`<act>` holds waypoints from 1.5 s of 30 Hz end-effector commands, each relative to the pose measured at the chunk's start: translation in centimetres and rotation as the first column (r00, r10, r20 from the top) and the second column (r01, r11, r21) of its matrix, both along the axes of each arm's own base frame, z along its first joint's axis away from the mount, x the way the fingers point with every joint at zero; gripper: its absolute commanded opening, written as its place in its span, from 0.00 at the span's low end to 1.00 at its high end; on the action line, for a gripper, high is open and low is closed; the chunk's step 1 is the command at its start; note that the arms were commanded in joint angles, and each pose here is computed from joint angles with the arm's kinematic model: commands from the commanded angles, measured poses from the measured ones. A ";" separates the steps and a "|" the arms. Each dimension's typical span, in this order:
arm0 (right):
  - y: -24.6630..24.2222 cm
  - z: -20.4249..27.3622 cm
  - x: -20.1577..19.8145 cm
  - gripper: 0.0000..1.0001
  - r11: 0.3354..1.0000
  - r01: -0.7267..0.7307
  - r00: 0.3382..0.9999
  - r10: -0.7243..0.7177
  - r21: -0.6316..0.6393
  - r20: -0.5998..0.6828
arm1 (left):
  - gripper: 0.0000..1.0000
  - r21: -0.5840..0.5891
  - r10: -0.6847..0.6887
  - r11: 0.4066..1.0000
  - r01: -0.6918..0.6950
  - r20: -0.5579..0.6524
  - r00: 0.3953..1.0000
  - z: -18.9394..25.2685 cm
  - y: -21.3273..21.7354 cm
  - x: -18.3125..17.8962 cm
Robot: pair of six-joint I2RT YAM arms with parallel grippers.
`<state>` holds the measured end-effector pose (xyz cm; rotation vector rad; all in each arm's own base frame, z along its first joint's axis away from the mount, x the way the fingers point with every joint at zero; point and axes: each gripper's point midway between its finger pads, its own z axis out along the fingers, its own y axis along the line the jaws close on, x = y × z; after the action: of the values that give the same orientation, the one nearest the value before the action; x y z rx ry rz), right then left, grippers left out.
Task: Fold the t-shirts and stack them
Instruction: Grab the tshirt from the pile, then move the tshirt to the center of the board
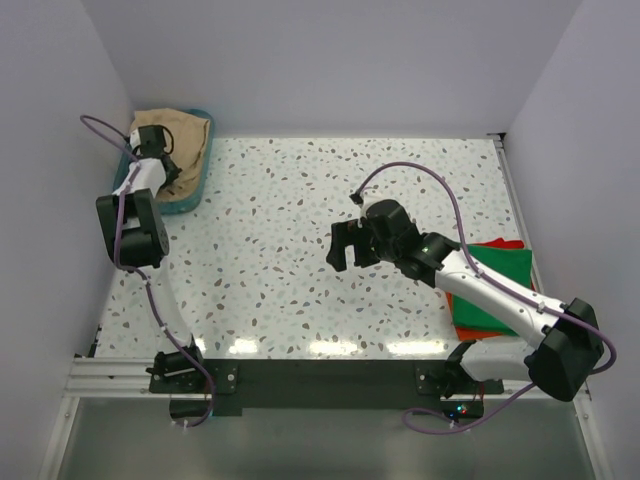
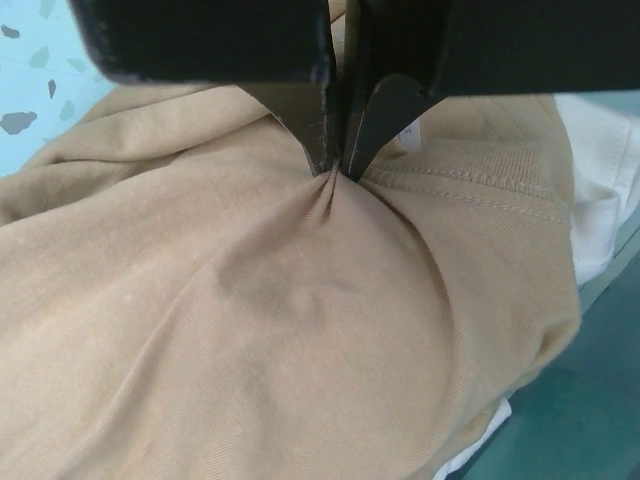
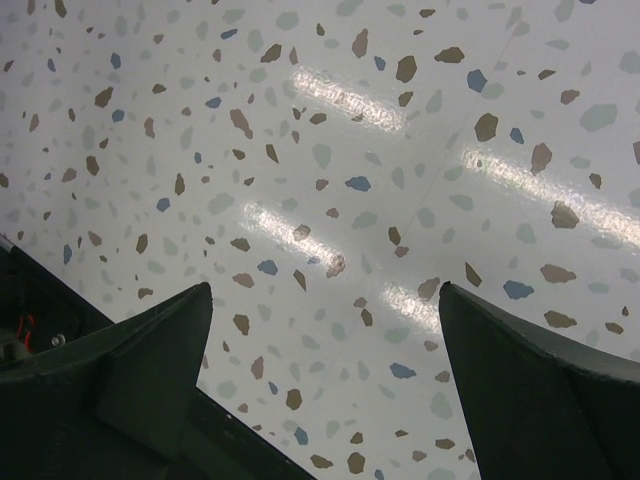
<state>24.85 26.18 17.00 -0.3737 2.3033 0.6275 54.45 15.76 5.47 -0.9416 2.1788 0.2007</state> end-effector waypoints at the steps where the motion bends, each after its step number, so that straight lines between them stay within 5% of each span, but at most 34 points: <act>1: 0.8 0.5 0.4 0.99 0.999 -0.028 0.999 0.028 0.029 0.026 | 0.00 0.054 -0.034 0.998 0.027 0.135 0.990 7.0 0.5 1.9; 13: 1.0 0.4 0.8 0.99 0.999 -0.027 0.999 0.027 0.019 0.032 | 0.00 0.125 -0.145 0.987 0.103 0.401 0.904 21.5 -1.1 2.2; 21: 1.0 0.2 1.9 0.99 1.000 -0.009 0.999 0.010 -0.016 0.043 | 0.00 0.142 -0.200 0.979 0.144 0.578 0.791 31.1 -3.4 -0.2; 28: 0.7 1.5 2.9 0.99 0.999 0.025 0.996 -0.023 -0.027 0.085 | 0.00 0.199 -0.305 0.952 0.234 0.700 0.646 39.5 -7.9 -2.5; 38: 0.8 5.3 4.1 0.99 0.998 0.059 0.985 -0.061 0.015 0.162 | 0.00 0.352 -0.469 0.868 0.350 0.812 0.348 53.1 -17.7 -10.6; 45: 0.5 7.4 3.6 0.99 0.995 0.072 0.979 -0.085 0.076 0.186 | 0.00 0.400 -0.547 0.768 0.500 0.816 0.188 55.1 -25.3 -16.4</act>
<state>28.08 26.82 20.27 -0.3455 2.2069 0.5586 41.62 -7.48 57.25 -0.1574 1.3524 -0.4770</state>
